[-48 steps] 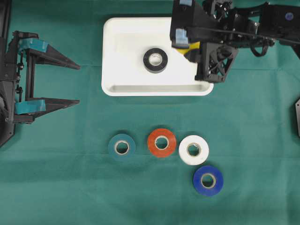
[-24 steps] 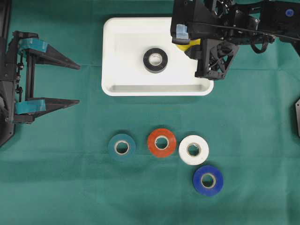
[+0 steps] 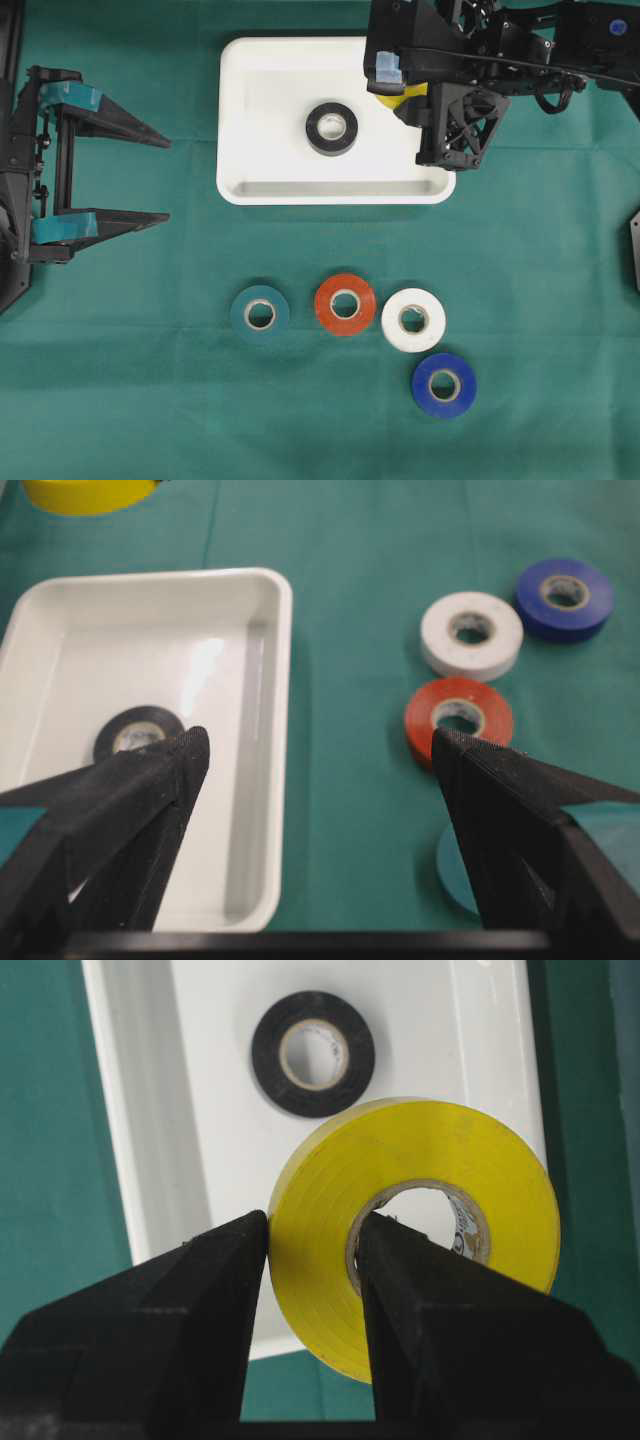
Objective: Pick up the tape from a random location and place it into the white case.
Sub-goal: 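Carry the yellow roll over the white tray beside the black roll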
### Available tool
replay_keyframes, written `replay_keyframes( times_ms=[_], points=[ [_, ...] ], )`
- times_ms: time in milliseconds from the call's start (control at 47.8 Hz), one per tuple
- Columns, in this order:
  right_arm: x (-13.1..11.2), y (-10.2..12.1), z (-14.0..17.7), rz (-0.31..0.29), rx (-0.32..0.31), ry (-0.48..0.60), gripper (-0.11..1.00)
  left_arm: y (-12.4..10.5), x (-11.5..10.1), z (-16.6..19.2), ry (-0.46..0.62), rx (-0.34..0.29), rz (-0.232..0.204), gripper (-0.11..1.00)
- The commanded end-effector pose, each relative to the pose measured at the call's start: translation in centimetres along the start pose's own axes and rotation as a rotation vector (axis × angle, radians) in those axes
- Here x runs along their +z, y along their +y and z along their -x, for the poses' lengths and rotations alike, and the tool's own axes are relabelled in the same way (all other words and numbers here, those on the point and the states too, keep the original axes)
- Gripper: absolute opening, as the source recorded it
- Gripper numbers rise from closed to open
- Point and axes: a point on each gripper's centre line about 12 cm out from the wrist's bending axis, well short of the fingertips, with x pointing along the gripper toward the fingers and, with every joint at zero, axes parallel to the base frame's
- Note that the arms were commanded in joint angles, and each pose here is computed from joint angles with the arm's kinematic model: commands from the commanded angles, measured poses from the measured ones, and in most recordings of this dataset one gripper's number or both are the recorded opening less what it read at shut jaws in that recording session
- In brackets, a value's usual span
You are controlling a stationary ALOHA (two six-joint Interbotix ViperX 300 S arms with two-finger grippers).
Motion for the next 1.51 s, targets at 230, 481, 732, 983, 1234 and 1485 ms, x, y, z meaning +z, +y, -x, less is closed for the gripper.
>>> replay_keyframes(
  times_ms=[230,481,732,983,1234,1485],
  points=[
    [0.7,-0.1,0.8,-0.001,-0.002,-0.035,0.32,0.0,0.7,0.1,-0.018,0.000,0.001,0.97],
    [0.7,-0.1,0.9,0.000,-0.002,-0.037,0.32,0.0,0.7,0.1,-0.020,0.000,0.002,0.97],
    [0.7,-0.1,0.8,-0.001,-0.002,-0.035,0.32,0.0,0.7,0.1,-0.020,0.000,0.002,0.97],
    [0.6,-0.1,0.8,-0.001,-0.002,-0.034,0.32,0.0,0.7,0.1,-0.020,0.000,0.001,0.97],
    [0.4,0.0,0.1,-0.002,-0.002,-0.014,0.32,0.0,0.6,0.1,-0.017,0.000,0.001,0.97],
    [-0.2,0.3,-2.8,0.006,0.003,0.018,0.32,0.0,0.7,0.1,-0.020,0.000,0.001,0.97]
  ],
)
